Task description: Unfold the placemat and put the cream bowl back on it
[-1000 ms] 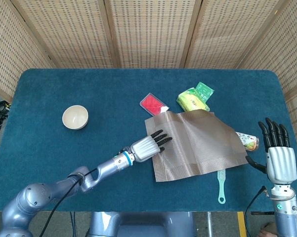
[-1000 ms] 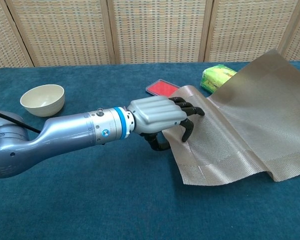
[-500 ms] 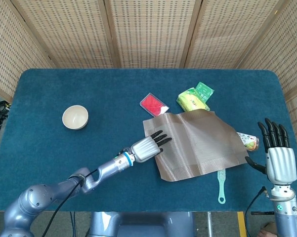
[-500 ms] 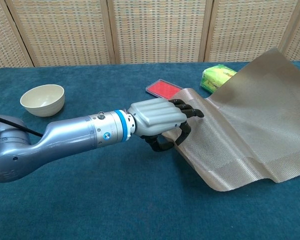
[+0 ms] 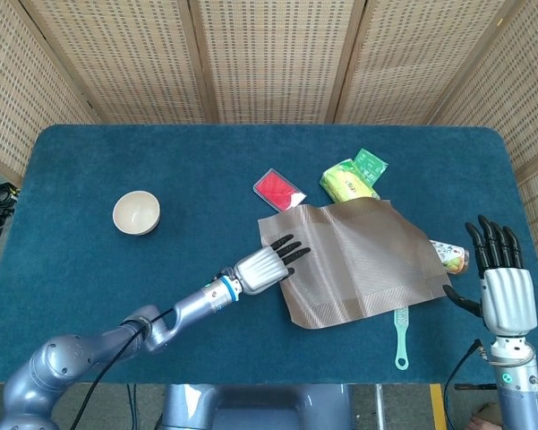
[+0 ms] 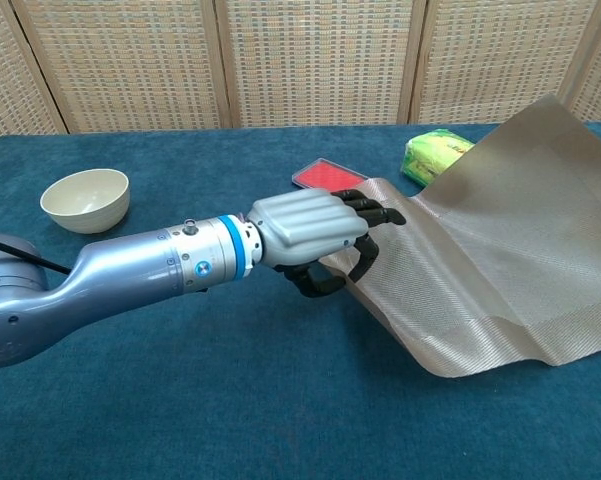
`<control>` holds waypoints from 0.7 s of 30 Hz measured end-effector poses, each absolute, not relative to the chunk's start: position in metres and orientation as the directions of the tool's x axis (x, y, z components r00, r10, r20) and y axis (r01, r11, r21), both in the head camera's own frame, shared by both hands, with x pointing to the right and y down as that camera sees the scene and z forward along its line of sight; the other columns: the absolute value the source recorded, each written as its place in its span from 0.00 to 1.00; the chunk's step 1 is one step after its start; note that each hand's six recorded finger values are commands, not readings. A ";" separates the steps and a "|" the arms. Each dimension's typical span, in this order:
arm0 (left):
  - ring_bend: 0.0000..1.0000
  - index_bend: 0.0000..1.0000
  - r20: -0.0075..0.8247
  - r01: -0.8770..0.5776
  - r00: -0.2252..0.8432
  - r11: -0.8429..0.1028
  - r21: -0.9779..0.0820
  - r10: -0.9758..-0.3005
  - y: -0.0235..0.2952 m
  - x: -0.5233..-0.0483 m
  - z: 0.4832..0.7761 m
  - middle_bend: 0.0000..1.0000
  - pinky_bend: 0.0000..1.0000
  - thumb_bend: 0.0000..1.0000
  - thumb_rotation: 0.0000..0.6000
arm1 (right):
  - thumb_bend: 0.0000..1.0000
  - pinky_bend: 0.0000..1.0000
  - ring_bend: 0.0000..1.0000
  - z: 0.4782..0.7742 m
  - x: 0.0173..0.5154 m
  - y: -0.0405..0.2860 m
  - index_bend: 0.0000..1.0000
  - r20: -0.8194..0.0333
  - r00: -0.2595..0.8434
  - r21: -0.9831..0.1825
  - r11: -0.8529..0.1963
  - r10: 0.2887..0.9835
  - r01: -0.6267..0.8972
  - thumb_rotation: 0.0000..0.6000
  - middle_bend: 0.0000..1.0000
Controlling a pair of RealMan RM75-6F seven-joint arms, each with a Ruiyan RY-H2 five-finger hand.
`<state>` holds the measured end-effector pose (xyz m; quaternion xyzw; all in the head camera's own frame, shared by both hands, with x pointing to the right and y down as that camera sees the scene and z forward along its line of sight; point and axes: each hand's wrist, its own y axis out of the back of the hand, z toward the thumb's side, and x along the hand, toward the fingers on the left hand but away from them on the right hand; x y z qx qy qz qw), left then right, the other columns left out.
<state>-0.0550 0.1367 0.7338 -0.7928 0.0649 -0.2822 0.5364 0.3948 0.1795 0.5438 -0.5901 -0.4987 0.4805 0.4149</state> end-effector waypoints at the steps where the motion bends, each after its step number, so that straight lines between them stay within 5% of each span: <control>1: 0.00 0.73 0.374 0.197 0.834 -0.415 -0.888 -0.406 0.137 -0.058 0.732 0.00 0.00 0.53 1.00 | 0.00 0.00 0.00 0.545 0.395 0.179 0.00 -0.156 0.040 -0.969 -0.161 0.987 0.189 1.00 0.00; 21: 0.00 0.73 0.396 0.243 0.837 -0.393 -0.887 -0.378 0.151 -0.207 0.693 0.00 0.00 0.54 1.00 | 0.00 0.00 0.00 0.554 0.391 0.180 0.00 -0.176 0.039 -0.972 -0.180 0.984 0.153 1.00 0.00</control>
